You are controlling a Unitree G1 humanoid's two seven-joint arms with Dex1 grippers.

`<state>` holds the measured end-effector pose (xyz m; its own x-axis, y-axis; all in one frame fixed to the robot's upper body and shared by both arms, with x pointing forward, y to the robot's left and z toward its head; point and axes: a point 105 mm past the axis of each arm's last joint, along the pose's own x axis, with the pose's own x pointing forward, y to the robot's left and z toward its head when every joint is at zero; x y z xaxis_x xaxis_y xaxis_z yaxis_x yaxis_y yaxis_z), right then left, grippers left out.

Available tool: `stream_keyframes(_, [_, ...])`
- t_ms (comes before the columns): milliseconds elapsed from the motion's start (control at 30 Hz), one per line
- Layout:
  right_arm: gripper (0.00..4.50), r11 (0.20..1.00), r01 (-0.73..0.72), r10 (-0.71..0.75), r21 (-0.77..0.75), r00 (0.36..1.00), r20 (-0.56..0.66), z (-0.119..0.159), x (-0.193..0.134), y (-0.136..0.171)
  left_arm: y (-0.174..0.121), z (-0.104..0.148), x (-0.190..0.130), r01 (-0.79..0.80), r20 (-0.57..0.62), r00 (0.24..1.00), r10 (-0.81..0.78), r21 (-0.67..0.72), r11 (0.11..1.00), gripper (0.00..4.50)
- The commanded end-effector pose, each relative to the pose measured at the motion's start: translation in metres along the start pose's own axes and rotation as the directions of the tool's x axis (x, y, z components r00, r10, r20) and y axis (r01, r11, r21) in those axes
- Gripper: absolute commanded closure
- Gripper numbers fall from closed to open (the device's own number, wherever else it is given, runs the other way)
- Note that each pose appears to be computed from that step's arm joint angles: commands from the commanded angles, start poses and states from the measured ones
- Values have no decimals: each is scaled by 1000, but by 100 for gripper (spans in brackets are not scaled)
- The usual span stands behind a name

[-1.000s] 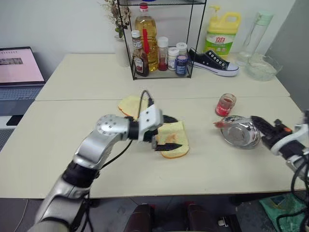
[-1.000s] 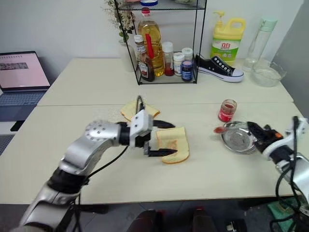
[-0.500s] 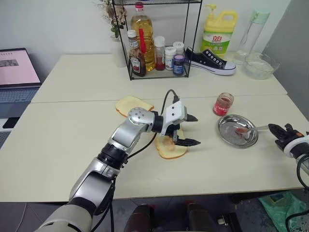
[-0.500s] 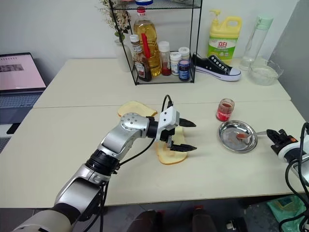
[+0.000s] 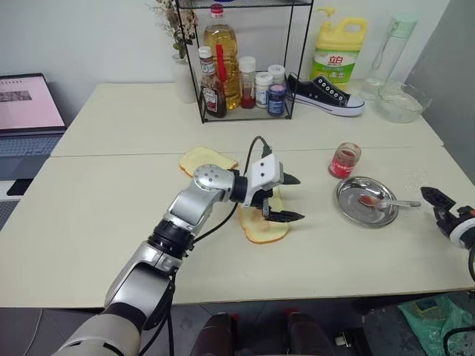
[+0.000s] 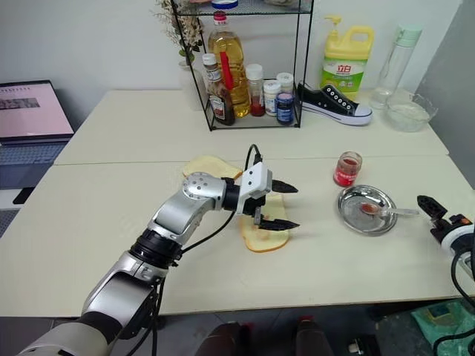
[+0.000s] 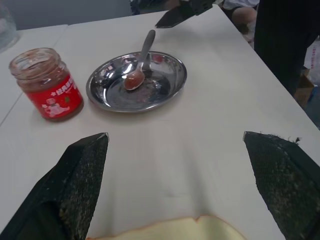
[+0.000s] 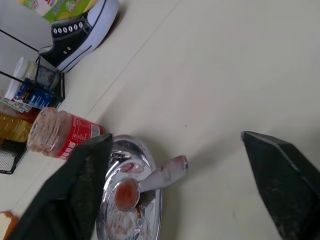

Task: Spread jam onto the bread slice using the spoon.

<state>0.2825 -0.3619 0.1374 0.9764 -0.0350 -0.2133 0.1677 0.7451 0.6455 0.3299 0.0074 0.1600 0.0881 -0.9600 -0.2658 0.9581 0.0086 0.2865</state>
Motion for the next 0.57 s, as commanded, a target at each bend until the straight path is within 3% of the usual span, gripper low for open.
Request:
stream_keyframes(33, [2,943,-80,82,-324,997,-8,24,-21,33,14,10,-30,-59,13,998,58,15,998,0])
stream_keyframes(133, [2,784,-227,158,-577,973,-167,11,-36,65,18,7,-65,-113,-15,994,112,-46,993,0])
stream_keyframes(267, [2,610,-443,238,-657,893,-381,-17,-54,98,14,-9,-118,-199,-116,976,185,-127,972,0])
stream_keyframes(333, [2,495,-584,226,-643,801,-554,-47,-68,108,1,-15,-167,-296,-222,941,254,-181,938,0])
stream_keyframes(400, [2,447,-659,231,-604,738,-634,-64,-75,114,-11,-12,-191,-347,-281,917,282,-217,913,0])
stream_keyframes(567, [2,423,-690,266,-587,714,-648,-72,-70,122,-28,-16,-205,-394,-330,890,314,-214,894,0])
